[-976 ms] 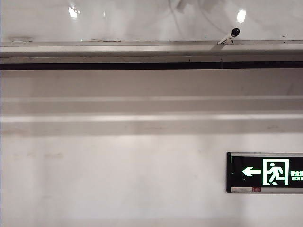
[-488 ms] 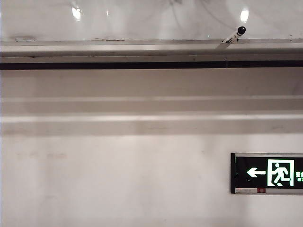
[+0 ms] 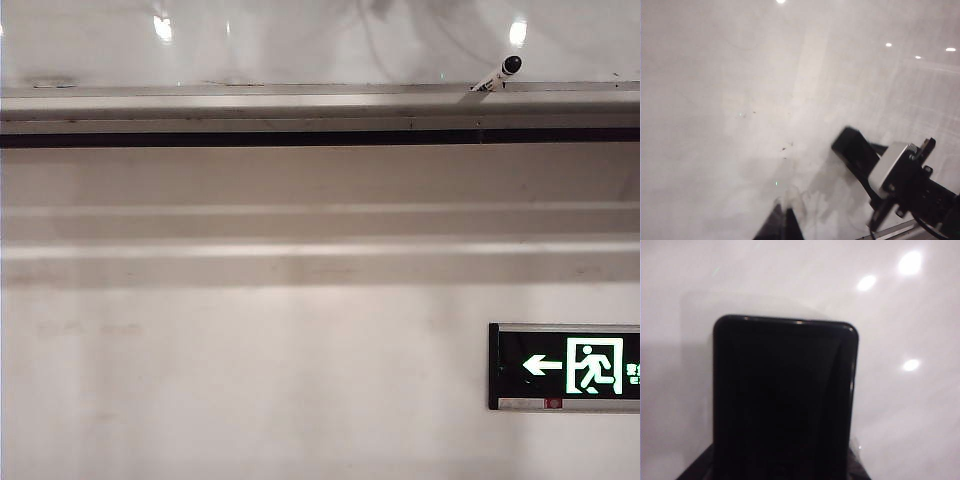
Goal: Wipe the whiteboard clean using the black magnetic whiteboard eraser attached to the whiteboard.
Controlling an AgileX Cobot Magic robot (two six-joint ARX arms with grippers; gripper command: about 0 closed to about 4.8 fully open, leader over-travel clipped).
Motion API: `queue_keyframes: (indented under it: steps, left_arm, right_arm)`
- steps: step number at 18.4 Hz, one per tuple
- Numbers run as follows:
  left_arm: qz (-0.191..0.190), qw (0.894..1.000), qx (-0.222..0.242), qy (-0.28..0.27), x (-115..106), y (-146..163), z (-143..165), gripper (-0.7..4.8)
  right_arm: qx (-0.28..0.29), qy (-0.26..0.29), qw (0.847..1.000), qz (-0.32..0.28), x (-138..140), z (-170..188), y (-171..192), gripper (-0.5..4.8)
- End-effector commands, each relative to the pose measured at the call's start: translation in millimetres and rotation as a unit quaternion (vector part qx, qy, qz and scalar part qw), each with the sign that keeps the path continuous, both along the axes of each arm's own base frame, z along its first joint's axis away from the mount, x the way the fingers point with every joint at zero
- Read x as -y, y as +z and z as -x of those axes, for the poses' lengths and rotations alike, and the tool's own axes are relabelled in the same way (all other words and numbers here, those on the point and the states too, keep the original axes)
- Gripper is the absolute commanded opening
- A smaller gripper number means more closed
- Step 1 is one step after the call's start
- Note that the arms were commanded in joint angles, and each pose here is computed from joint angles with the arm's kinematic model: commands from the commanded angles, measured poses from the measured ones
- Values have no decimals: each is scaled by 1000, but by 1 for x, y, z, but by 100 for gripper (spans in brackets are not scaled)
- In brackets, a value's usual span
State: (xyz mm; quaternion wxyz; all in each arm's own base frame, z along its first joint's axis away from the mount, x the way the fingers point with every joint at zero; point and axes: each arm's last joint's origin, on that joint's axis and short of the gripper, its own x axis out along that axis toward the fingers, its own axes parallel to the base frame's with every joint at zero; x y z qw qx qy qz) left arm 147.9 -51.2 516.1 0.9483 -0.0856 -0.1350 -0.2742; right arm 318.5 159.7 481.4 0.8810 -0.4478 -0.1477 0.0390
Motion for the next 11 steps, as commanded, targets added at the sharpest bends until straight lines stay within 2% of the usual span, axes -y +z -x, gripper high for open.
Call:
queue_keyframes:
  steps: [1, 5, 11]
  left_arm:
    - [0, 1000, 12, -10, 0, 3, 3, -6]
    - [-2, 1000, 12, -14, 0, 3, 3, -6]
    - [-2, 1000, 12, -14, 0, 3, 3, -6]
  right_arm:
    - [-72, -11, 997, 32, 6, 8, -7, 55]
    - [-157, -13, 985, 78, 6, 8, -25, 50]
    - [-212, -37, 971, 108, -3, -13, -55, 38]
